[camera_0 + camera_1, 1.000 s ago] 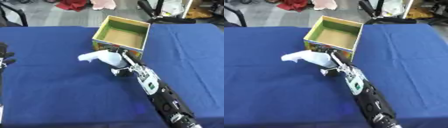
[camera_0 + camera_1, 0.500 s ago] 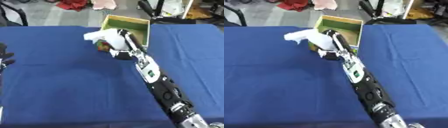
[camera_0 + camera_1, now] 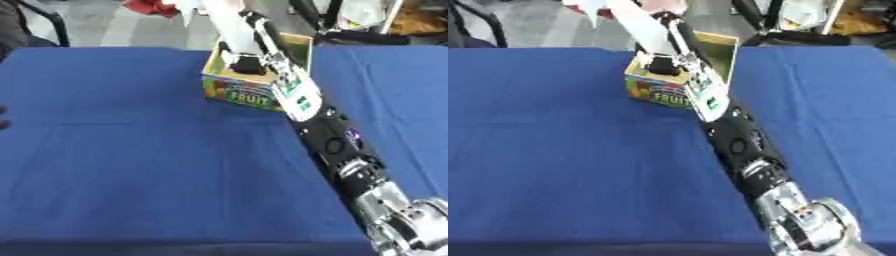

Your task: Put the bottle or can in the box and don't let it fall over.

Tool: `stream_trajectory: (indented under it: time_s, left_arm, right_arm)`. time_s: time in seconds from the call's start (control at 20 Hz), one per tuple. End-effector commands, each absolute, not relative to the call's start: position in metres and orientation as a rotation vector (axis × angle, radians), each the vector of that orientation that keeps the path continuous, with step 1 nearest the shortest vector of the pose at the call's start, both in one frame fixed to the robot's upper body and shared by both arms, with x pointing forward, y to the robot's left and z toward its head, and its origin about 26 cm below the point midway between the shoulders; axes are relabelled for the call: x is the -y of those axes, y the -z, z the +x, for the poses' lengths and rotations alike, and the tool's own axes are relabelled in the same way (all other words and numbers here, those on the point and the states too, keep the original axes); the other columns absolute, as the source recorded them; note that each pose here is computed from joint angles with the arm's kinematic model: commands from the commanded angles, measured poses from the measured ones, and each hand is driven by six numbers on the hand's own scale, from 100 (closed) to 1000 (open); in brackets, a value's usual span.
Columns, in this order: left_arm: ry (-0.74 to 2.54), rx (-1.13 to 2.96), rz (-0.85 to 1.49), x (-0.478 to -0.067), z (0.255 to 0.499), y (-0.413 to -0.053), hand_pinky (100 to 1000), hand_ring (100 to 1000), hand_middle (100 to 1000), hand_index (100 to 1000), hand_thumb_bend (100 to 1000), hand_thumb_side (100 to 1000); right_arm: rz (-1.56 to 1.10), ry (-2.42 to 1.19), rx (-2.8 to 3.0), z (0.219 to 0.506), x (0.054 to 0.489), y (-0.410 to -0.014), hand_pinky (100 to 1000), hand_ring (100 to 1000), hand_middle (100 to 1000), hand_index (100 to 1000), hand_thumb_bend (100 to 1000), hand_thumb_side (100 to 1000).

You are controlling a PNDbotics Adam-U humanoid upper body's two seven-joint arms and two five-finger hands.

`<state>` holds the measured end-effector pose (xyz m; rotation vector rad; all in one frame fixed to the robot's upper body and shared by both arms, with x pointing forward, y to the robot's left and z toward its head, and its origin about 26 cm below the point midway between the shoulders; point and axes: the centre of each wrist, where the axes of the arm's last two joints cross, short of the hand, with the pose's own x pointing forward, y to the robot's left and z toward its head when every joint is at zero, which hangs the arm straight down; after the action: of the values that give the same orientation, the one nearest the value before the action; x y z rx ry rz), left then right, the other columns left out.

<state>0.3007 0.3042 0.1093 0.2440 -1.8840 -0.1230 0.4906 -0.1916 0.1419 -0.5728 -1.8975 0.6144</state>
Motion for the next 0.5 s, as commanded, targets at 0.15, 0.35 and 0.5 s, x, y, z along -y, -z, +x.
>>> stream_trajectory:
  time_s: [0.15,0.35,0.5]
  left_arm:
    - [0.156,1.920,0.226,-0.301,0.303,-0.120,786,798,856,902,681,803]
    - [0.158,1.919,0.225,-0.301,0.303,-0.120,786,798,856,903,681,803]
    - [0.153,1.916,0.229,-0.302,0.303,-0.119,786,798,855,903,681,804]
  right_arm:
    - [-0.855,-0.486,1.757,0.505,0.257,-0.164,1000,983,948,1000,386,570]
    - [-0.985,-0.464,1.682,0.506,0.261,-0.161,1000,986,952,1000,463,603]
    - [-1.078,-0.436,1.658,0.505,0.258,-0.162,1000,979,945,1000,460,599]
